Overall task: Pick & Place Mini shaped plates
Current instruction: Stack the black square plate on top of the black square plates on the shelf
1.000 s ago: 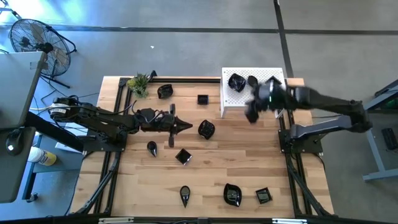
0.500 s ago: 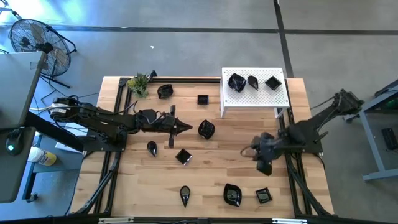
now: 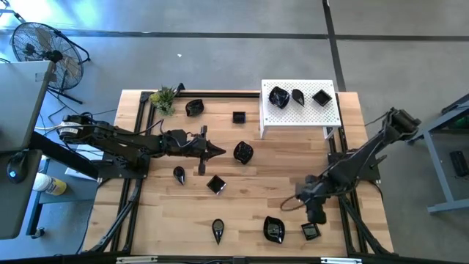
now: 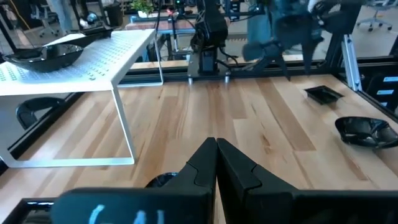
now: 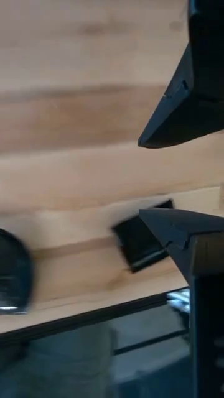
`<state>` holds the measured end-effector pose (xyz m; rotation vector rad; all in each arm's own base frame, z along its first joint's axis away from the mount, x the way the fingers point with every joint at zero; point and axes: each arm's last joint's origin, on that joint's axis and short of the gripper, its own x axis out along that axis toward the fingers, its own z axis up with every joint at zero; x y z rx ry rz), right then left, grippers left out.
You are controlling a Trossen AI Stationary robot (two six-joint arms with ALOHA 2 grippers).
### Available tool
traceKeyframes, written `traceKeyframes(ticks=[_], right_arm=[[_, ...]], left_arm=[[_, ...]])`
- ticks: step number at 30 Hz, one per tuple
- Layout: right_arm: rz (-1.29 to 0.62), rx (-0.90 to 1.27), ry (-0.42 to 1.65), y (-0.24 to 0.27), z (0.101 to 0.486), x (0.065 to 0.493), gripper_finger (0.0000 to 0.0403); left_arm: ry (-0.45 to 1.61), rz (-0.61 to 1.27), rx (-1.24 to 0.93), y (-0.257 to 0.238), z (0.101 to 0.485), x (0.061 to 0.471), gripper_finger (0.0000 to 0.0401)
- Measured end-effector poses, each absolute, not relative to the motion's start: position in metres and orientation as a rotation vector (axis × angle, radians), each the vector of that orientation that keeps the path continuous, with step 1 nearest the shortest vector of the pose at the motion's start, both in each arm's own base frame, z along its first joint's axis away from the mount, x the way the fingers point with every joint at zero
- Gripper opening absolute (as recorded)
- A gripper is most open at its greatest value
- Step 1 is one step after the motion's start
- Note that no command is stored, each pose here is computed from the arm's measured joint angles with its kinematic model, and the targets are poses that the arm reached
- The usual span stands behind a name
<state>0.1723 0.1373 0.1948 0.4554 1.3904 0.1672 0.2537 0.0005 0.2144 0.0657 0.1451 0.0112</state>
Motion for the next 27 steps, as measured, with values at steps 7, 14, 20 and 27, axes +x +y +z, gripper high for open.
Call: traceKeyframes(ticks=[7, 14, 20, 27], right_arm=[[0.318, 0.398, 1.505, 0.160, 0.163, 0.184, 0.0158], [0.377, 0.367, 1.528, 0.173, 0.146, 0.188, 0.0146], [0.410, 0.315, 1.538, 0.180, 0.141, 0.184, 0.0097], [0.398, 0.287, 1.558, 0.182, 0.134, 0.183, 0.0053]], left_arm=[[0.148, 0.012, 0.076, 0.001, 0.214, 0.254, 0.0003], [0.150, 0.012, 0.076, 0.001, 0.214, 0.254, 0.0003], [0.151, 0.013, 0.077, 0.001, 0.214, 0.254, 0.0003], [0.154, 0.012, 0.079, 0.001, 0.214, 0.254, 0.0003]])
